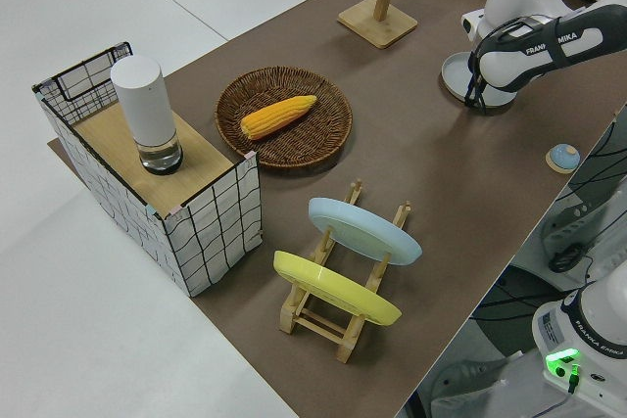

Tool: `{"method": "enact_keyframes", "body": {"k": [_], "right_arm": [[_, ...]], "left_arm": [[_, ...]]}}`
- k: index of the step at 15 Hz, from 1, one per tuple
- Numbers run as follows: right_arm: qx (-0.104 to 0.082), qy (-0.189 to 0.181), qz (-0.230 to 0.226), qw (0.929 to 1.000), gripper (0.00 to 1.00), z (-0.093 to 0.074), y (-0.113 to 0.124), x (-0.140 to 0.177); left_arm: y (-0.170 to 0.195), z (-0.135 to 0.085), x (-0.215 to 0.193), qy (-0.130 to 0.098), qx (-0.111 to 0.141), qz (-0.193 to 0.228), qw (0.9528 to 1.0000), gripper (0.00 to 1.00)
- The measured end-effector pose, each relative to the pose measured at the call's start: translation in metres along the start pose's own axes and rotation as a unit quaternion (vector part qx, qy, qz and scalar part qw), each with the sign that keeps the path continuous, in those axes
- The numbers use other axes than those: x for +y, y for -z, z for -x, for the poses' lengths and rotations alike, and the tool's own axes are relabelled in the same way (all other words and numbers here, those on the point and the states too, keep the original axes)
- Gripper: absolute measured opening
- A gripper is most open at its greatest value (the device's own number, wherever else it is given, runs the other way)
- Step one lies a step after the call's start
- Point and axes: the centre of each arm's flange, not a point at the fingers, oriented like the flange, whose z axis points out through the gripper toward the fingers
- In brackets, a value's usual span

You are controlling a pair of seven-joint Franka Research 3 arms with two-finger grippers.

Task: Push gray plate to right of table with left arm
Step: 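Push the gray plate with the left gripper away from the basket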

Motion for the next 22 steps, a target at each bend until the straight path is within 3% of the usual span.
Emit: {"method": "enact_keyframes", "body": {"k": [7, 18, 22], "right_arm": [[0.0, 0.0, 0.0, 1.0, 1.0, 0.0, 0.0, 0.0], [0.0, 0.0, 0.0, 1.0, 1.0, 0.0, 0.0, 0.0], [0.0, 0.0, 0.0, 1.0, 1.0, 0.0, 0.0, 0.0]], "left_arm": [[-0.015, 0.023, 0.058, 0.019, 0.003, 0.026, 0.9995, 0.03], [-0.03, 0.035, 0.112, 0.013, -0.004, 0.054, 0.9985, 0.04], [-0.033, 0.038, 0.119, 0.011, -0.004, 0.058, 0.9982, 0.41]]}}
